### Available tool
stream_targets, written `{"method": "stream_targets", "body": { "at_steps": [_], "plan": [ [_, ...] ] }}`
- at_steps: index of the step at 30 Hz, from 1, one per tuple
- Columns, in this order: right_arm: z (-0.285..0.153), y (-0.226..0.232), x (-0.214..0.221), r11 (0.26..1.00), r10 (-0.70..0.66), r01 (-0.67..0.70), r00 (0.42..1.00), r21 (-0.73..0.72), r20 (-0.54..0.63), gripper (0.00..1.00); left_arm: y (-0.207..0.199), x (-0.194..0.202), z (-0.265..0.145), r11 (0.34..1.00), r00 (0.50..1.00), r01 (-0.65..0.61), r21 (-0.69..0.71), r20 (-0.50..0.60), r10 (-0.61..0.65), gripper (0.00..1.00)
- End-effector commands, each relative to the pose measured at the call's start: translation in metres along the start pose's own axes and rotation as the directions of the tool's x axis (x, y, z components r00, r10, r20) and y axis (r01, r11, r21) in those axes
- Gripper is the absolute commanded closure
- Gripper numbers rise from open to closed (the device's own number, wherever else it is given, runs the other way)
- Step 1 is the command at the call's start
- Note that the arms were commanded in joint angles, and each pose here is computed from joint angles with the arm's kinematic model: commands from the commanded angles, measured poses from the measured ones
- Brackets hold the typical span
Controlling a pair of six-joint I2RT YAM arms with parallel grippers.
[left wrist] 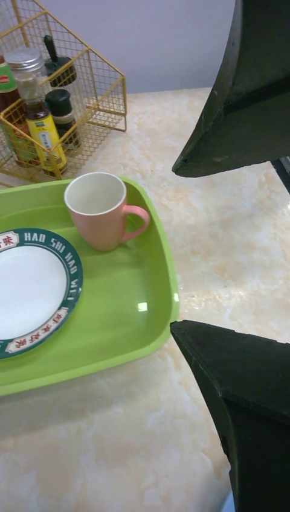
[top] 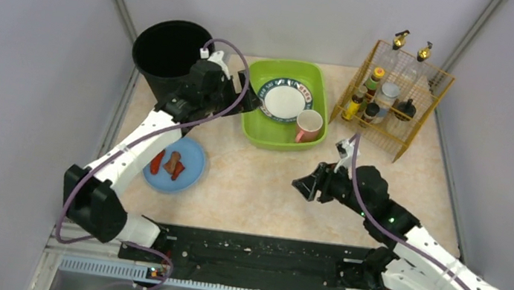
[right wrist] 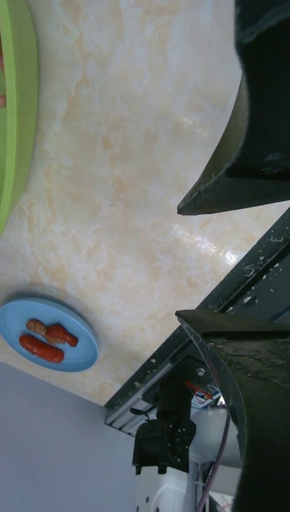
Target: Clear the kitchen counter
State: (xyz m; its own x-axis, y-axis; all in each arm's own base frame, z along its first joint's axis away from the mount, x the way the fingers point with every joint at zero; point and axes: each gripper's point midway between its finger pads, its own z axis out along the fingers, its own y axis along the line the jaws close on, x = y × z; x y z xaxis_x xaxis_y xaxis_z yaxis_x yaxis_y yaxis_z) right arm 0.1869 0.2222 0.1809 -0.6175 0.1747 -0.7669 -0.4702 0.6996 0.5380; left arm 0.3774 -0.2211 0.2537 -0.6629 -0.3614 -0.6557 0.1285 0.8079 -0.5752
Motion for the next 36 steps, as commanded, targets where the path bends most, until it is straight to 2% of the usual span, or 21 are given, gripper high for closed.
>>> {"method": "stream_targets", "body": {
  "at_steps": [1, 8, 17, 22, 27, 36],
  "plan": [
    [0.013, 0.037, -0.023, 0.986, 0.016, -0.008, 0.999, -0.168, 0.044, 0.42, 0.009, 0.012, -0.03, 0.998, 0.998, -0.055, -0.03, 0.036, 0.056, 0.08],
    [0.053, 0.067, -0.009, 0.973, -0.011, 0.004, 1.0, -0.229, -0.028, 0.42, 0.026, 0.031, -0.077, 0.998, 0.996, -0.036, -0.047, 0.085, 0.04, 0.1],
    [0.116, 0.097, 0.02, 0.953, 0.016, -0.064, 0.987, -0.297, -0.159, 0.41, 0.061, 0.04, -0.136, 0.986, 0.98, -0.045, -0.162, 0.184, 0.075, 0.1],
    [0.153, 0.1, 0.035, 0.959, 0.058, -0.109, 0.979, -0.26, -0.196, 0.41, 0.079, 0.045, -0.164, 0.978, 0.966, -0.017, -0.21, 0.251, 0.07, 0.12],
    [0.187, 0.101, 0.053, 0.97, 0.062, -0.117, 0.967, -0.214, -0.246, 0.42, 0.09, 0.053, -0.176, 0.975, 0.958, -0.02, -0.221, 0.276, 0.082, 0.12],
    [0.244, 0.112, 0.072, 0.973, 0.061, -0.122, 0.953, -0.193, -0.295, 0.42, 0.101, 0.079, -0.182, 0.98, 0.966, -0.006, -0.197, 0.251, 0.056, 0.12]
  ]
}}
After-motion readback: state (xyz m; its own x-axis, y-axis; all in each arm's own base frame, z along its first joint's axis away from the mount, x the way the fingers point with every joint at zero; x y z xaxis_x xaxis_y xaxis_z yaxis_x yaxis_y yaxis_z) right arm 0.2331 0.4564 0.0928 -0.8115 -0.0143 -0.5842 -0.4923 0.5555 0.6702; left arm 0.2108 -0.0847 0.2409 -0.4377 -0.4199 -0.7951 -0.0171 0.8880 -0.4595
